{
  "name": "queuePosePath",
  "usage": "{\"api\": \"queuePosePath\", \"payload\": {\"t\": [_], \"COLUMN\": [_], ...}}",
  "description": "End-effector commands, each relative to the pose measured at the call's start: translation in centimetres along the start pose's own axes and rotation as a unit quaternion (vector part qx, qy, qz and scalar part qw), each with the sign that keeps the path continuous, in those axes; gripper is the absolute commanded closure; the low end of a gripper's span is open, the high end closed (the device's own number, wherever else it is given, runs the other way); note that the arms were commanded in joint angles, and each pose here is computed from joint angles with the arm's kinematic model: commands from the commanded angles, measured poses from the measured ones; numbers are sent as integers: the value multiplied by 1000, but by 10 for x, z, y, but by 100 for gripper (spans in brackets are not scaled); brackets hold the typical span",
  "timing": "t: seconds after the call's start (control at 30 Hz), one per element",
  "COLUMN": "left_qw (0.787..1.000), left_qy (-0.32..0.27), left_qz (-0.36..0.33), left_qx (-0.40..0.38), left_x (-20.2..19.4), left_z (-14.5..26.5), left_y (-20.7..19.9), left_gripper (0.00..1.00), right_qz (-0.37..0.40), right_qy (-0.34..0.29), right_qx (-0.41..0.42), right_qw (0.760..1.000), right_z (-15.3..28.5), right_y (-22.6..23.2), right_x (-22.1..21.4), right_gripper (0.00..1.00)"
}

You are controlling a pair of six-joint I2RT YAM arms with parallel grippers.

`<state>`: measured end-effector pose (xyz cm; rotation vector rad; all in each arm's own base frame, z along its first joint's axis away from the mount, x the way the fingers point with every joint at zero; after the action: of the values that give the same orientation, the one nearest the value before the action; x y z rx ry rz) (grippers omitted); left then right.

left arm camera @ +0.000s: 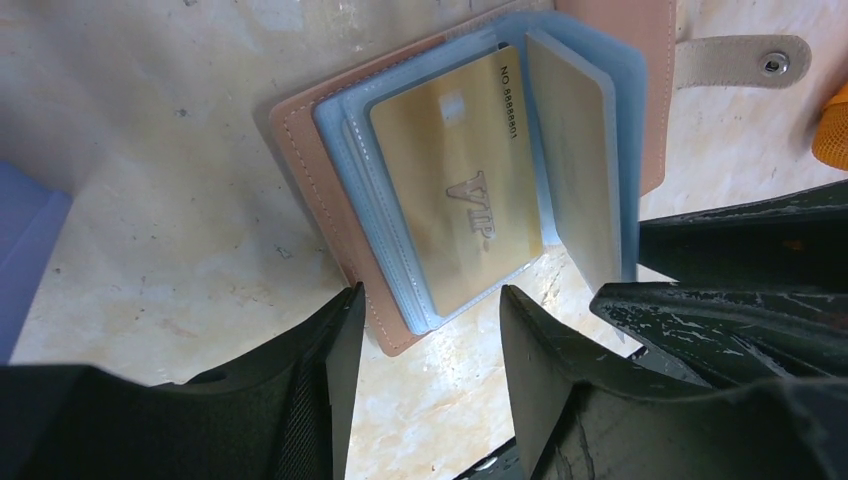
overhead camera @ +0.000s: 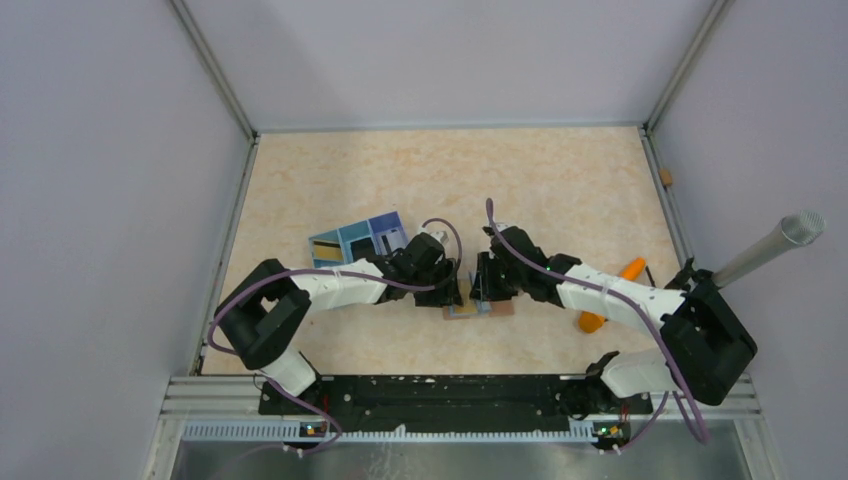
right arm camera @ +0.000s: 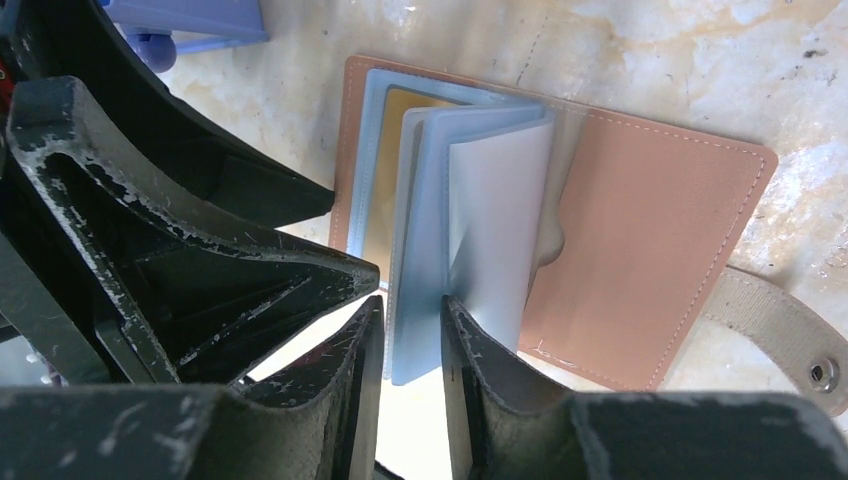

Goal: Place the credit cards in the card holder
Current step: Turn over the card slot in the card holder, then pick up the credit card from the storage box.

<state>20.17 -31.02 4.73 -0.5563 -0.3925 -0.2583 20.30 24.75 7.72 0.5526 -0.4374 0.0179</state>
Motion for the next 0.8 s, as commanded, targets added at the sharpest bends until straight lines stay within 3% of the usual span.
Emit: {"api": "queuePosePath", "payload": {"t": [0.0, 0.33, 0.63, 0.77], "left_qw": [1000, 999, 996, 993], "left_qy": [-24, -50, -78, -114], "left_qz": [2, -9, -2, 2], "left_qx": [-1, 13, 36, 36], "left_x": [9, 19, 37, 61], "left_z": [6, 33, 68, 101], "left_y": [0, 5, 26, 37], "left_gripper": [43, 34, 25, 10], "right_qz": [3, -1, -16, -15], "right_qy": [-23, -42, -79, -120], "right_qx": [19, 18, -49, -116], "right_qw": [1000, 999, 996, 986], "right_z": [1, 8, 20, 39], "right_y": [18, 17, -10, -35], "right_x": [13, 18, 24, 33], "right_gripper": [71, 53, 52, 44]}}
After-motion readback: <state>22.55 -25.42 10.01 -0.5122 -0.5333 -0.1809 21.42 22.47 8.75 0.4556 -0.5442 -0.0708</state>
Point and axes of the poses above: each gripper's point midway between its finger pads, its own z axis back along the fingers, its own y axis along the line the jaws close on, x = y × z, the point moved 1 cm from there along z, back along the fingers, and after that the axes turned 9 degrees about -z, right-handed, at the moved point
